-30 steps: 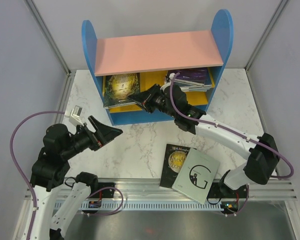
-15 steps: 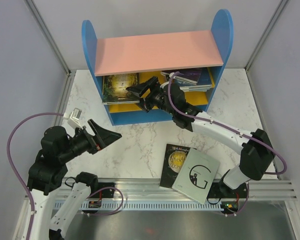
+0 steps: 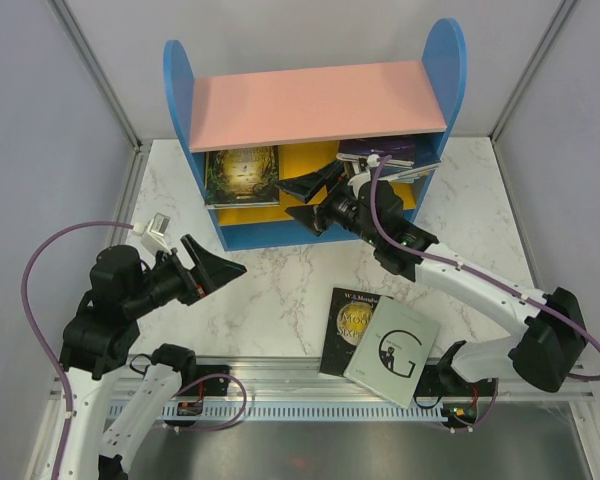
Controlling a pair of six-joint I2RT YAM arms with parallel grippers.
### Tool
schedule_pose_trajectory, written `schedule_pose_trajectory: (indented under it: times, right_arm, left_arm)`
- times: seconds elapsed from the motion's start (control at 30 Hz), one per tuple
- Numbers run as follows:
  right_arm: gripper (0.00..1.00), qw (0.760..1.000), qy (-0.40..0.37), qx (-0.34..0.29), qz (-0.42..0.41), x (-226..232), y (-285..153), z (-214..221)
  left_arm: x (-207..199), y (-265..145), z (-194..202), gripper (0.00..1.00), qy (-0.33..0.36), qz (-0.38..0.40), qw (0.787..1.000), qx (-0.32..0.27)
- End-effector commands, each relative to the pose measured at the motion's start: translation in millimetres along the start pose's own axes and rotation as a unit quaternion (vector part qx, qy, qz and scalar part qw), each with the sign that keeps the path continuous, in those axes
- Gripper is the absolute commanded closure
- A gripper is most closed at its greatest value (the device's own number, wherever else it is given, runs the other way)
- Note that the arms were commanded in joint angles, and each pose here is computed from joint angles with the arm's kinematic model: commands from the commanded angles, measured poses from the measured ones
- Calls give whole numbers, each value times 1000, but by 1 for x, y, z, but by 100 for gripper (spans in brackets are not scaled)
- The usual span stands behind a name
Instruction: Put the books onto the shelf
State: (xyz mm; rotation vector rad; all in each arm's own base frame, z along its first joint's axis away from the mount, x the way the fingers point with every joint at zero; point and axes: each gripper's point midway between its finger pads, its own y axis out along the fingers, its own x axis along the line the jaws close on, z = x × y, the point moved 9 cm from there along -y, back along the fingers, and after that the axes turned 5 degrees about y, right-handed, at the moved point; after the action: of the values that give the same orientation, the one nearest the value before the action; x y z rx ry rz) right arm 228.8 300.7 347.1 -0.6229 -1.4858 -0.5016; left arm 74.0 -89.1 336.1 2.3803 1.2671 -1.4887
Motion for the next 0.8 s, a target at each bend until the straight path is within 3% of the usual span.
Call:
schedule_pose_trajectory:
  times: [0.0, 0.27, 0.63, 0.77]
  right_arm:
    - [6, 999, -9, -33, -16, 7, -14, -18]
    - [7, 999, -23, -13, -27, 11, -17, -28]
    - [10, 993, -84, 75, -45, 32, -10, 31]
    - [16, 992, -90, 80, -33, 27, -11, 42]
  left_arm:
    - [2, 3, -1, 1, 15, 0, 1000, -2]
    - [4, 1, 2, 1, 13, 1, 1000, -4]
    - [5, 1, 3, 1, 9, 0, 1000, -6]
    - [5, 1, 3, 1, 11, 2, 1000, -7]
